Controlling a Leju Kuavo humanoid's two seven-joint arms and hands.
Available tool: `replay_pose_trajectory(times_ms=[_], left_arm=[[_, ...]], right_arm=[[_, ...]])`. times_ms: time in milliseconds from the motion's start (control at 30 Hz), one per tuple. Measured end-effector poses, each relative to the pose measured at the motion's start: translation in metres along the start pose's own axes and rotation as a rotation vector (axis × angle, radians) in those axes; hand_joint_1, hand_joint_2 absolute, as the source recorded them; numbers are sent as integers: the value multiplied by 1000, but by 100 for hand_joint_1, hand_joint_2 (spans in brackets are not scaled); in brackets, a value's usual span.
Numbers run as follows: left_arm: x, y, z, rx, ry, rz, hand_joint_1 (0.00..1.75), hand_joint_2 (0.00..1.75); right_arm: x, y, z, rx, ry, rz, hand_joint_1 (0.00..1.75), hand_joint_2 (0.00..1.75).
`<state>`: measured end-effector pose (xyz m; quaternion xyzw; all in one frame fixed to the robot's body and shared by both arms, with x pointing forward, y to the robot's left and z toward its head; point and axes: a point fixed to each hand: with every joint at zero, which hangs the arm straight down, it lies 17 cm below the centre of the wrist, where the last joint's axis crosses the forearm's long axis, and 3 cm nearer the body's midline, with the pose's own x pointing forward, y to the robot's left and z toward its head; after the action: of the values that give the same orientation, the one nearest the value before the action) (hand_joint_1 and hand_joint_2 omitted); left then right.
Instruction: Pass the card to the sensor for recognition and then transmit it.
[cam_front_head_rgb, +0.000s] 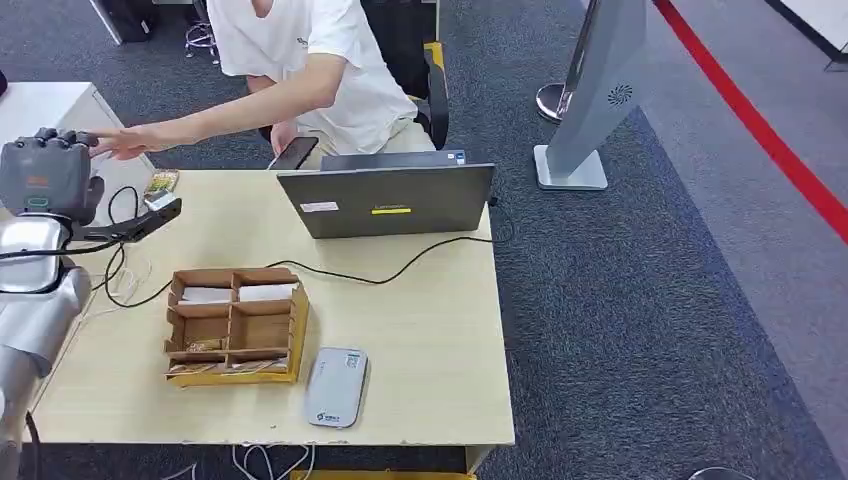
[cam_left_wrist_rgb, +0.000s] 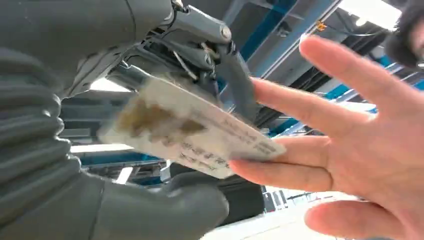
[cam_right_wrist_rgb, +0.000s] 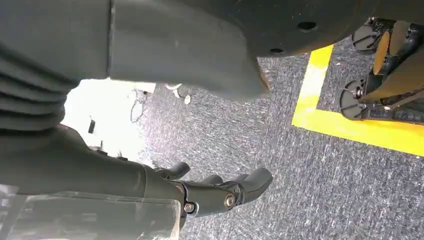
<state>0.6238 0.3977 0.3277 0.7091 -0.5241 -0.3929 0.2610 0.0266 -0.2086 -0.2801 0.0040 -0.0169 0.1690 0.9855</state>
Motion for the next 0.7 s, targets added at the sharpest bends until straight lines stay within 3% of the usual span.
replay_pose_trajectory(times_ms=[700], left_arm=[[46,8,22,46,-96,88,0,175]], right_arm=[[0,-2,0,-8,-6,3,0,175]])
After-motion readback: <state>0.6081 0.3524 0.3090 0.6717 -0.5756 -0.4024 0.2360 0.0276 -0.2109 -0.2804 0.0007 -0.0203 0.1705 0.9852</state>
